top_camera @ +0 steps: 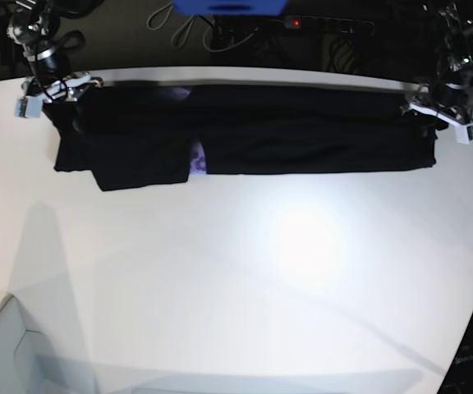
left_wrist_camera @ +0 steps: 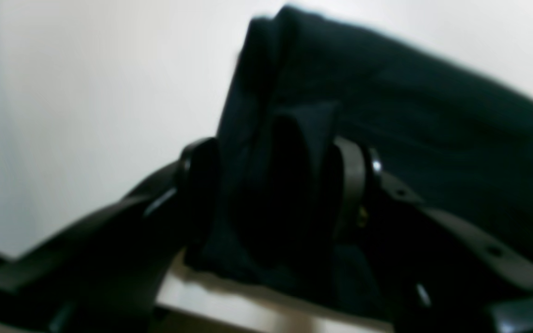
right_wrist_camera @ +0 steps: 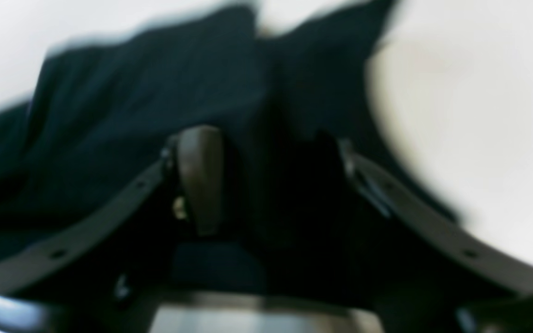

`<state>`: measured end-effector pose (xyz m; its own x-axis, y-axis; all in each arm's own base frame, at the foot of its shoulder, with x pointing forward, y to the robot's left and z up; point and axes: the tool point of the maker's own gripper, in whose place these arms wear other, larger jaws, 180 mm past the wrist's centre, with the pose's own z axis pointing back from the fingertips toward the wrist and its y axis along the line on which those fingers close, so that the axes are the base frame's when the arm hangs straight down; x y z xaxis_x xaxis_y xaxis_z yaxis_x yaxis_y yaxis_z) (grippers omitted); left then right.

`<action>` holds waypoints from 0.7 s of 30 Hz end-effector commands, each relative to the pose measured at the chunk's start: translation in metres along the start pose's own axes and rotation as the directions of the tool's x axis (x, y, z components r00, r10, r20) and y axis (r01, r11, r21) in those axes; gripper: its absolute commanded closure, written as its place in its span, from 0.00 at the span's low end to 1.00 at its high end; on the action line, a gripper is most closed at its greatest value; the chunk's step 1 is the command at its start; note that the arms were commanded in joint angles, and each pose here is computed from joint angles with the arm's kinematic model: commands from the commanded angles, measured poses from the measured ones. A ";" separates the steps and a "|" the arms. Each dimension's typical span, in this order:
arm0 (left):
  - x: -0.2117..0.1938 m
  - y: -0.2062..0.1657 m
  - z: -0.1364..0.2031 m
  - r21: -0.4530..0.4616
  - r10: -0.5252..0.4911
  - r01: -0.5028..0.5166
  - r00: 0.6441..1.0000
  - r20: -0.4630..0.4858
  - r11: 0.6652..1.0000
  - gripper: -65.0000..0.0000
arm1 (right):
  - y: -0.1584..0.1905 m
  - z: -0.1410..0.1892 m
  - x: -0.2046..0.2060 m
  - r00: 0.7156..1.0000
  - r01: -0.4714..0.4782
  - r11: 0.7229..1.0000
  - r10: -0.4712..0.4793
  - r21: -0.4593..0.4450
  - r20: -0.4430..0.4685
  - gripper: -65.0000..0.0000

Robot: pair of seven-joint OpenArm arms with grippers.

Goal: Layout the t-shirt on the table in an organized manner, then fold the t-shirt properly
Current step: 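Release the hem and regrasp the folded end with the right gripper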

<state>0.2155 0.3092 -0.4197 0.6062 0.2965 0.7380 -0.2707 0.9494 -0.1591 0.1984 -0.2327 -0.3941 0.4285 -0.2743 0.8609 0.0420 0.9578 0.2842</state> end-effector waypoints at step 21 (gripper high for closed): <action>0.015 0.002 -0.001 0.000 -0.003 0.003 0.999 0.044 1.000 0.49 | 0.041 -0.078 0.074 0.991 -0.134 0.978 0.134 0.159 0.011 0.37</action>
<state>0.2185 0.3092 -0.4198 0.6007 0.2987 0.7416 -0.2725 0.9485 -0.1614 0.2964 -0.2056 -0.3654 0.4660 -0.1461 0.8727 -0.1425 0.9610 0.2370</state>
